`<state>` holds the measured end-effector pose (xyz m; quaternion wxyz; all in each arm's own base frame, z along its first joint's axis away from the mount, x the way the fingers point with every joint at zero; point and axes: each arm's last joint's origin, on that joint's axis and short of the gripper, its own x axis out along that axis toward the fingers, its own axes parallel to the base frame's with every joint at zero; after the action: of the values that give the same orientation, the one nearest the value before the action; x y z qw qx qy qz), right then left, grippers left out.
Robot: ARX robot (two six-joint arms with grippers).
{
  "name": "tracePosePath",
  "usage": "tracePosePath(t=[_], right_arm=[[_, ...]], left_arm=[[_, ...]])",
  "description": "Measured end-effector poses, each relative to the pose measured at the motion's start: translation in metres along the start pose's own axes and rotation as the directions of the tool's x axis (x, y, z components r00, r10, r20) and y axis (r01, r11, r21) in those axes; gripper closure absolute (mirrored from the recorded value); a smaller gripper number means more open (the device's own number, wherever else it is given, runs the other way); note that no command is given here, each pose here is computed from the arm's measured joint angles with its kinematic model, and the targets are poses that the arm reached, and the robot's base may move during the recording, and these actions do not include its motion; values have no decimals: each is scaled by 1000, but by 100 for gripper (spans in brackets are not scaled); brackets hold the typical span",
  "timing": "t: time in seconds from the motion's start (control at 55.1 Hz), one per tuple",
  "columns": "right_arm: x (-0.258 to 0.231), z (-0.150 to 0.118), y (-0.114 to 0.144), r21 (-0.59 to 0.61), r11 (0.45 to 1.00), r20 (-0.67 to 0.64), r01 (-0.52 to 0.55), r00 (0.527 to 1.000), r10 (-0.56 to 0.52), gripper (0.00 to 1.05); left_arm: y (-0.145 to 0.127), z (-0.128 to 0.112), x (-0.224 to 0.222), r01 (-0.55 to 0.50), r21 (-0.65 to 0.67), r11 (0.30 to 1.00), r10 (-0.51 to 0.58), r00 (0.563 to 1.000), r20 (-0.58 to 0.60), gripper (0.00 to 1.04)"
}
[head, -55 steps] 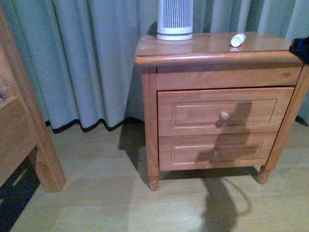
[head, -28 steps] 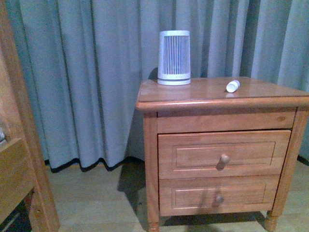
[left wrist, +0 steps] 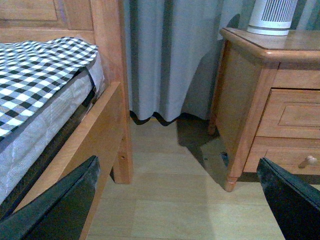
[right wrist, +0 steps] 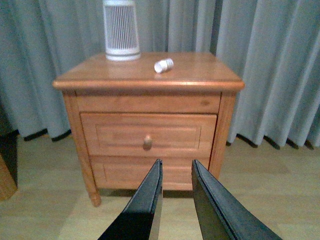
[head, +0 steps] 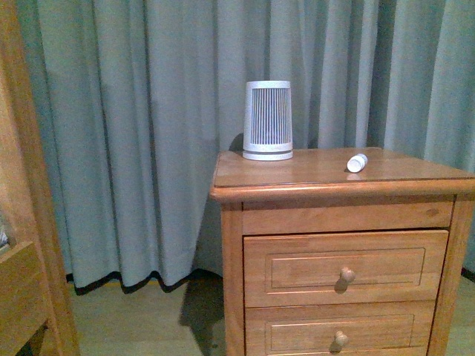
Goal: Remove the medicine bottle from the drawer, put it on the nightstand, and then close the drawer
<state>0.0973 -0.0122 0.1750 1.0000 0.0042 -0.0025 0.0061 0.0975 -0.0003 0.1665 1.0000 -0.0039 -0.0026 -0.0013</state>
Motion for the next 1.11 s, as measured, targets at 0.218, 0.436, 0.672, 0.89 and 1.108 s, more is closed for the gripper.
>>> tracePosePath(t=[0.218,0.436,0.672,0.89,1.108], right_arm=[[-1,-5,-12,-9,1000,15,9,1000,-9,82],[0,-6,-9,-8,1000,8,13,1000,-13,55],[0,-6,-9,-8,1000,8,12,1000,-12,12],[0,-6,-9,-8,1000,8,13,1000,-12,0],[0,-6,-9,-8,1000,8,13,1000,-12,0]], left_arm=[[0,0,0,0,0,1000,0,1000,0,7],[0,0,0,0,0,1000,0,1000,0,7],[0,0,0,0,0,1000,0,1000,0,7],[0,0,0,0,0,1000,0,1000,0,7],[0,0,0,0,0,1000,0,1000,0,7]])
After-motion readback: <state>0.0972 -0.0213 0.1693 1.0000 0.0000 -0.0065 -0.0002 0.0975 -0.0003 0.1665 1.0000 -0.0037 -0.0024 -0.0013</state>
